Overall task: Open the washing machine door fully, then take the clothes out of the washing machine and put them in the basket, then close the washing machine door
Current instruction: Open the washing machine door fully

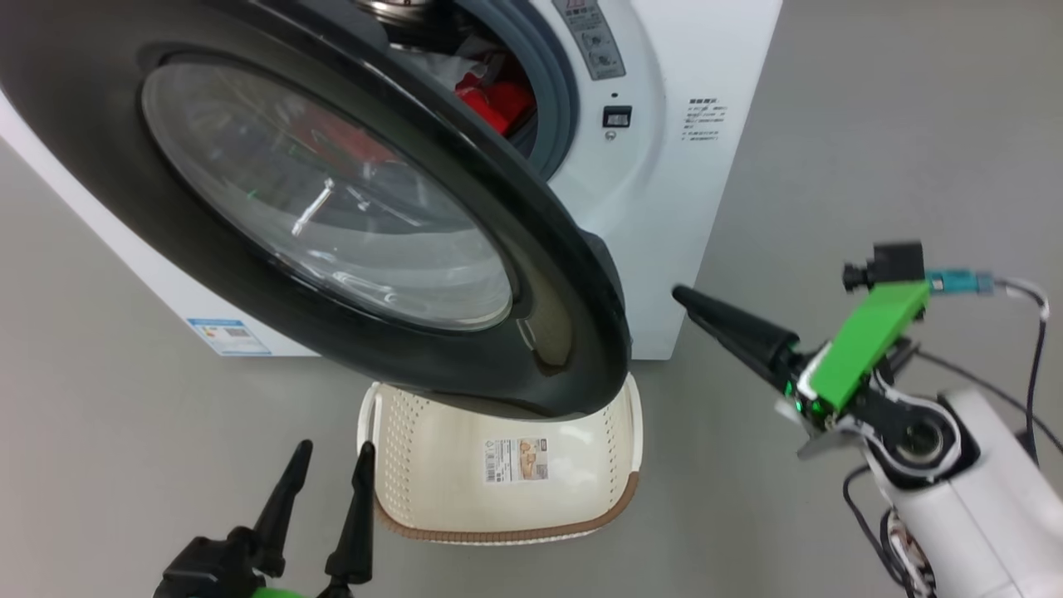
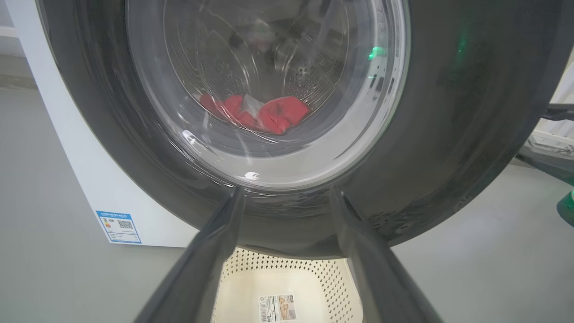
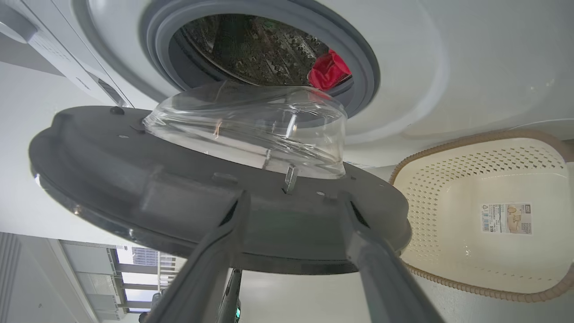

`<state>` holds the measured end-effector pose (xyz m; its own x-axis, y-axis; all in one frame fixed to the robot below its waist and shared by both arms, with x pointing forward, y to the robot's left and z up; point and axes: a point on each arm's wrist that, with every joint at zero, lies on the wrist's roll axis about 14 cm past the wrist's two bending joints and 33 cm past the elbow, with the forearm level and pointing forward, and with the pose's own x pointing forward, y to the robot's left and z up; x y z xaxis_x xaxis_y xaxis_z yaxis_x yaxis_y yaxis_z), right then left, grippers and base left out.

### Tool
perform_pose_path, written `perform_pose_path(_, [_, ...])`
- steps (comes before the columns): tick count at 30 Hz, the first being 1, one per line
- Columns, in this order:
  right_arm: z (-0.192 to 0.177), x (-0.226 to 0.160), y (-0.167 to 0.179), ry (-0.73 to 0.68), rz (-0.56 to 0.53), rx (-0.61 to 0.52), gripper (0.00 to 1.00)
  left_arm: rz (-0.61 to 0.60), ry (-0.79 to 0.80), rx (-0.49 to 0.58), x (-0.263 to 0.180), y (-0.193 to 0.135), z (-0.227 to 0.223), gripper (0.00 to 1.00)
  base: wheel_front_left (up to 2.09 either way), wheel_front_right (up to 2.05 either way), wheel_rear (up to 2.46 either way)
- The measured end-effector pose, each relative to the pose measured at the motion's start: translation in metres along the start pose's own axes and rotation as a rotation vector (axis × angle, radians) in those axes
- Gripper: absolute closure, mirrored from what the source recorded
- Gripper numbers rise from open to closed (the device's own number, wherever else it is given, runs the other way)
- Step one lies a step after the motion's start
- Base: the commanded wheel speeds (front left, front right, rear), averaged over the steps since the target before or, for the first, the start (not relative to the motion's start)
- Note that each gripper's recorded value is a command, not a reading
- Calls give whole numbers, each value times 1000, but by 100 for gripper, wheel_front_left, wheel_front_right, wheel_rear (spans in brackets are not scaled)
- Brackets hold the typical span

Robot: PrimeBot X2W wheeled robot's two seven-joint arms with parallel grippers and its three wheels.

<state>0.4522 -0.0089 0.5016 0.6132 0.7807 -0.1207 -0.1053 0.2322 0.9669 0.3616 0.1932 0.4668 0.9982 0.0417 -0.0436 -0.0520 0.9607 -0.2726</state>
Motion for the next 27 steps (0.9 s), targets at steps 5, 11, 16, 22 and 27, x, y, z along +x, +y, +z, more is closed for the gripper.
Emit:
perform_pose_path(5, [-7,-23,-26,-49,-67,35,0,-10,-11,4,0,-1,4,0,0,0,0])
perform_pose_path(11, [-12,-43,-49,-90,-132,55,0,-13,-20,6,2,-2,6,0,0,0,0])
perform_pose_path(16, [-22,-57,-67,-116,-196,38,0,-27,-20,9,3,-5,6,0,0,0,0])
perform_pose_path(22, [-26,-77,-91,-162,-299,-50,0,-28,-20,9,4,-5,6,0,0,0,0])
perform_pose_path(27, [-19,-86,-99,-224,-347,-172,0,-25,-16,9,5,-3,5,0,0,0,0])
